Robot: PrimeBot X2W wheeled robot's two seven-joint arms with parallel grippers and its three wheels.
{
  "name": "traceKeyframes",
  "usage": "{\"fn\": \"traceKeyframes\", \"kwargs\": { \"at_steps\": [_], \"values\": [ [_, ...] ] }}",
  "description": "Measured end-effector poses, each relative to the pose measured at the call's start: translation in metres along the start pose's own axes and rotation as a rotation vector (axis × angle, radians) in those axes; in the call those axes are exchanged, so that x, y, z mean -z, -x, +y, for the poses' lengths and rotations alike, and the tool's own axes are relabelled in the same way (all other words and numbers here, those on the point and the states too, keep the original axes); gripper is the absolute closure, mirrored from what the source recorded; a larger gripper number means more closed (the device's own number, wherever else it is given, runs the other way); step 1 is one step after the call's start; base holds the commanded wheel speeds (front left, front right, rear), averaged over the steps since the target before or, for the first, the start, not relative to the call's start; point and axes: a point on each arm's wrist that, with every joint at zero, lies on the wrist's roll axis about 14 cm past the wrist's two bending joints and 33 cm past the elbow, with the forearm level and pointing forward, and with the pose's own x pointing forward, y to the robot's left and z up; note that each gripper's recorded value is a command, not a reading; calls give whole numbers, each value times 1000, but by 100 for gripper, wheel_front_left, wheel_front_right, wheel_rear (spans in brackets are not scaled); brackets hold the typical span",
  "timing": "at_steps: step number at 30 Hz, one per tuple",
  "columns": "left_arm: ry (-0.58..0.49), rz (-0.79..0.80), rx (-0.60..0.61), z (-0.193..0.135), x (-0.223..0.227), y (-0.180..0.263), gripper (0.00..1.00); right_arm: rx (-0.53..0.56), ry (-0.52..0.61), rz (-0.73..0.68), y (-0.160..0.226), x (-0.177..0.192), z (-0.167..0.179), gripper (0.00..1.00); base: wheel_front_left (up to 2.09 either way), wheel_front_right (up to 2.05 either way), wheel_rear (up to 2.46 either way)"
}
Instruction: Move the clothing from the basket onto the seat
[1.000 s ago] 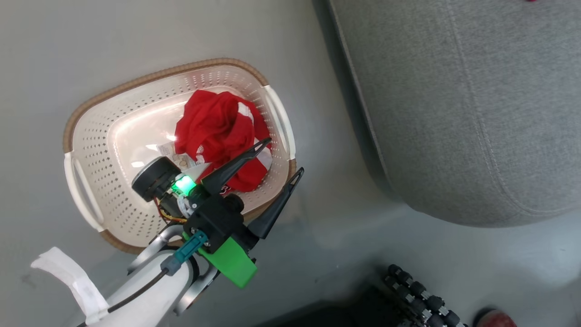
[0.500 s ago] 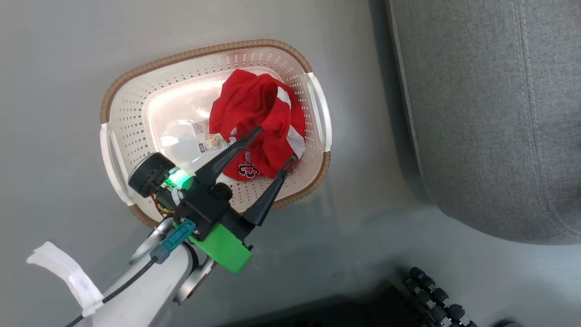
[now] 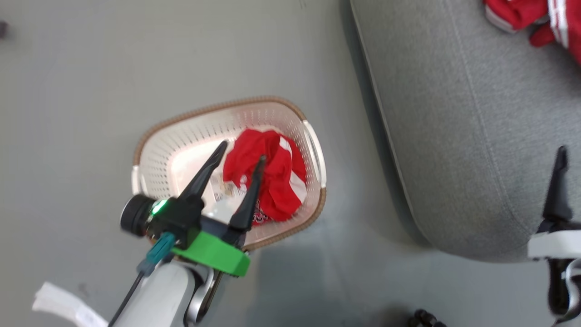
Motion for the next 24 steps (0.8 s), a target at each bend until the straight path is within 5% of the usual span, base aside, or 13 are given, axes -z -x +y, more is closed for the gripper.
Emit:
{"fn": "traceKeyframes", "kwargs": {
  "at_steps": [17,24],
  "values": [
    [-56,-138,-542,53,-54,165,0,-512,-169,-66,93,-41,149,0,0,0,0],
    [-99,-258,-613,46,-83,213,0,-621,-224,-159,126,-74,173,0,0,0,0]
  ]
}}
